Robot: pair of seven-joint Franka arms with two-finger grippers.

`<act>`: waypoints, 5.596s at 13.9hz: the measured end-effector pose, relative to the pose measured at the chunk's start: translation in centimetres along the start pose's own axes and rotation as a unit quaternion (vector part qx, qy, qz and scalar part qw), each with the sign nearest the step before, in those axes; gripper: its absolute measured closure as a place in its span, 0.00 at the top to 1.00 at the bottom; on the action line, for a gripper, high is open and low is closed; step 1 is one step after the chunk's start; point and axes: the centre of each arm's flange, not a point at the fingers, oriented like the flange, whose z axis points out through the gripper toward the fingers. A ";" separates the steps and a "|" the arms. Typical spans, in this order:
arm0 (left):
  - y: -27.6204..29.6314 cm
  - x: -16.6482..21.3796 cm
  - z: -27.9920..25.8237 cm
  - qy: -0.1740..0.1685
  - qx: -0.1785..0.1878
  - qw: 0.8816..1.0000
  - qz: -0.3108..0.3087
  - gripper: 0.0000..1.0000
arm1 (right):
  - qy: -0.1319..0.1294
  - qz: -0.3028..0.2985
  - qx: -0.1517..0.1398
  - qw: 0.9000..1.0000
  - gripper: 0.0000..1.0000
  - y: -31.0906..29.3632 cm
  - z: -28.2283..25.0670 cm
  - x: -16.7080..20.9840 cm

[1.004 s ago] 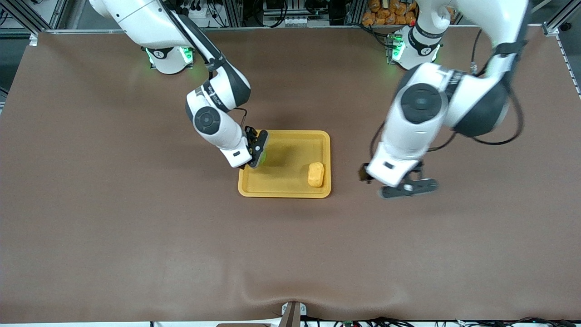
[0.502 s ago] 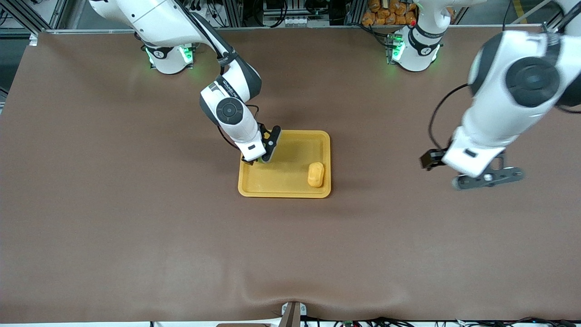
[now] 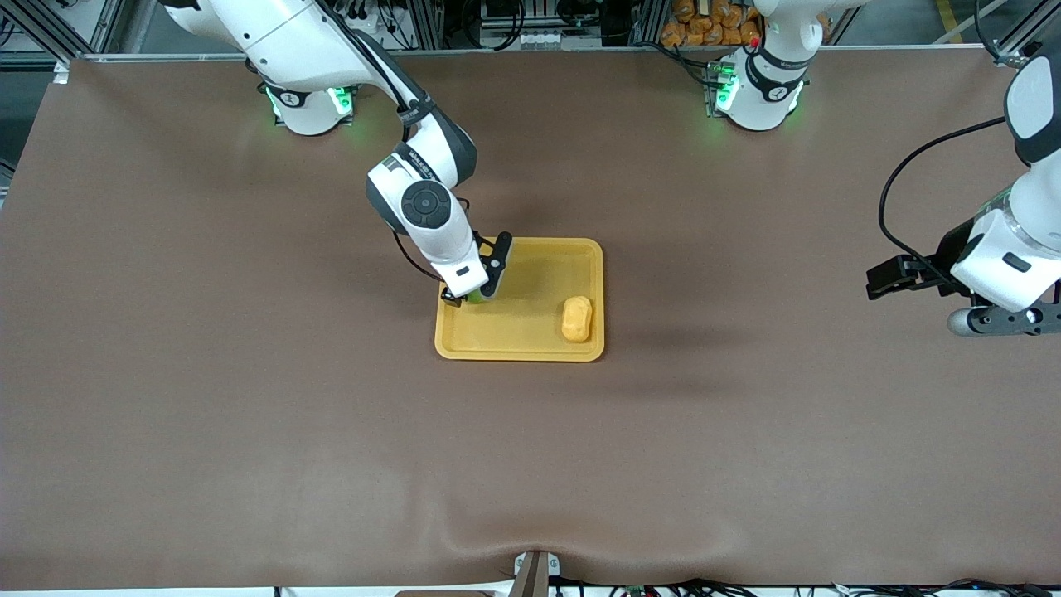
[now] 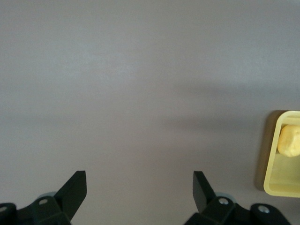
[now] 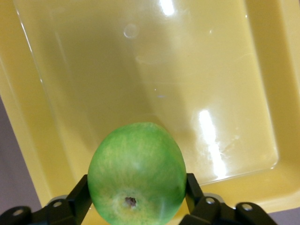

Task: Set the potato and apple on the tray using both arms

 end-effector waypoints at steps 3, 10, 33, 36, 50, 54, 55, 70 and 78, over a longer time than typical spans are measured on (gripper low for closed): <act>0.4 -1.7 -2.4 0.001 0.007 1.000 0.003 1.00 | 0.002 0.001 -0.005 1.000 1.00 0.5 -0.4 0.0; 0.6 -4.3 -6.0 0.018 0.017 1.000 0.002 1.00 | -0.047 0.125 0.001 0.991 1.00 2.9 -8.9 -1.8; -1.7 -10.2 -9.4 -0.005 0.007 1.000 0.007 1.00 | 0.010 0.598 0.001 0.801 1.00 16.6 -40.8 -35.0; -1.6 -10.3 -9.3 -0.009 0.002 1.000 0.007 1.00 | 0.007 0.616 0.004 0.788 1.00 15.7 -42.2 -37.7; -0.9 -10.0 -8.5 -0.018 0.003 1.000 0.004 1.00 | -0.005 0.616 0.014 0.788 1.00 14.7 -42.6 -38.0; -0.9 -9.9 -8.3 -0.020 0.003 1.000 0.003 1.00 | -0.006 0.613 0.014 0.790 1.00 14.5 -42.7 -37.6; -0.9 -9.8 -8.3 -0.020 0.003 1.000 0.003 1.00 | -0.006 0.613 0.014 0.790 1.00 14.5 -42.7 -37.7; -1.3 -9.8 -8.3 -0.020 0.003 1.000 0.000 1.00 | -0.005 0.605 0.000 0.796 1.00 14.0 -44.2 -37.3; -1.4 -9.8 -8.9 -0.013 0.002 1.000 -0.001 1.00 | -0.013 0.587 0.004 0.809 1.00 13.1 -44.1 -35.1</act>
